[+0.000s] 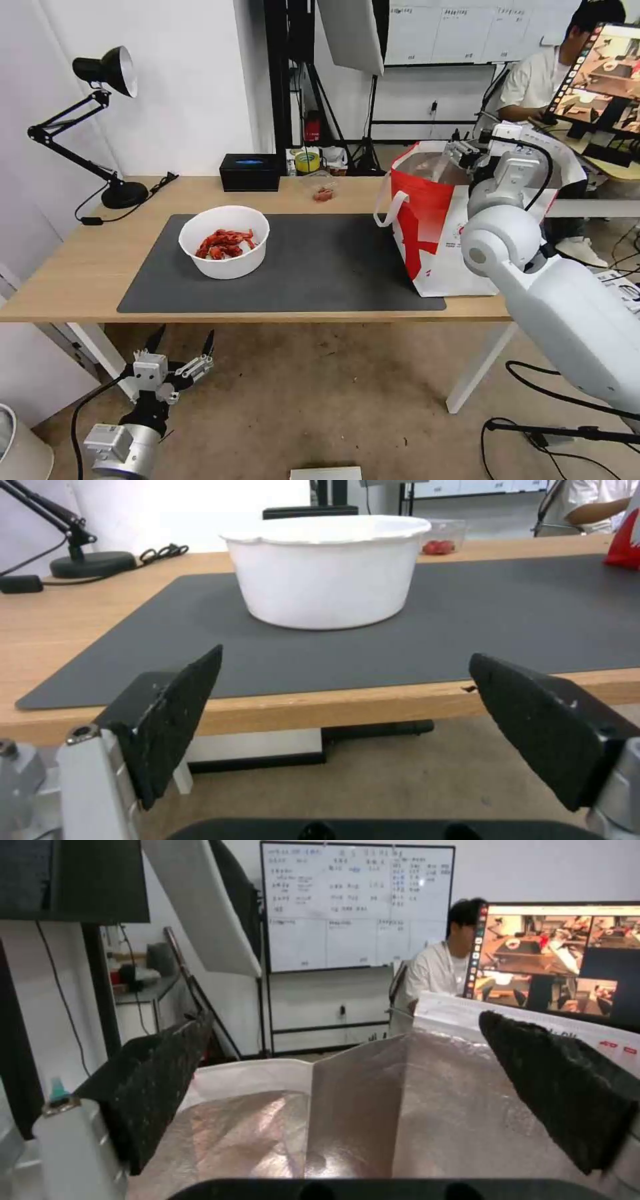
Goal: Pick up the trash from the table and place it into the takeout bag.
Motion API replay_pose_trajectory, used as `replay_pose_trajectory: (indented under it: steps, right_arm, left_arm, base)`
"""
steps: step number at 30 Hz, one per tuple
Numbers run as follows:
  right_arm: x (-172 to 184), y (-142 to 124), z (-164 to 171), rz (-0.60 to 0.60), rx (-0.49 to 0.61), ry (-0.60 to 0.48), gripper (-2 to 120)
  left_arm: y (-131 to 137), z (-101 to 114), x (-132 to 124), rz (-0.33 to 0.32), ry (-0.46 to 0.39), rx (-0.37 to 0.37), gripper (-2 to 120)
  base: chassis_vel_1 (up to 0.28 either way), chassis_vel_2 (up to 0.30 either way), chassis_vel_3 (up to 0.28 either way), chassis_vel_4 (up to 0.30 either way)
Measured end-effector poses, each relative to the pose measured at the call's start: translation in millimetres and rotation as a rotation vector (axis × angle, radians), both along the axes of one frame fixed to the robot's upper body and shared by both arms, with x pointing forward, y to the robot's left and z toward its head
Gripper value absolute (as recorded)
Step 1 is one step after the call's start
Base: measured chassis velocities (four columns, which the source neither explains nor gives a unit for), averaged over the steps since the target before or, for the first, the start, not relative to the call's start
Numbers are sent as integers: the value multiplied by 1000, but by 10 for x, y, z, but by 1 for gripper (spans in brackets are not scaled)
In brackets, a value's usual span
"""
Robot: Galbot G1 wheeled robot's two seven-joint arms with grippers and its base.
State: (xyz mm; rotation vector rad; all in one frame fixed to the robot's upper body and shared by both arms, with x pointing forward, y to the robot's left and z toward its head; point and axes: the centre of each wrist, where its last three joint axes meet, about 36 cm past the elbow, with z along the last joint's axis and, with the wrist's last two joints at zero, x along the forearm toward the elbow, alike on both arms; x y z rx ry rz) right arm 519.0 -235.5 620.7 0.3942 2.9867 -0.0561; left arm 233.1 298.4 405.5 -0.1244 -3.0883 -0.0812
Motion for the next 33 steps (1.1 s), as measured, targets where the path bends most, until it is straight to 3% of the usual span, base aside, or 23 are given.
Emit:
replay_pose_trajectory:
  steps: [22, 25, 28, 33]
  right_arm:
    - [-74, -14, 64, 56, -15, -31, 100]
    - [-125, -13, 94, 116, -16, -58, 100]
    - [-340, 6, 105, 338, -30, -106, 100]
    - [-480, 17, 43, 485, -42, -118, 100]
  left_arm:
    - [4, 27, 4, 2, -7, 1, 100]
    - [5, 31, 7, 3, -8, 1, 100]
    - [5, 36, 11, 4, -10, -1, 100]
    - [3, 36, 11, 5, -10, -2, 100]
  base:
    - [0, 0, 0, 0]
    - [0, 0, 0, 0]
    - [0, 0, 0, 0]
    - [0, 0, 0, 0]
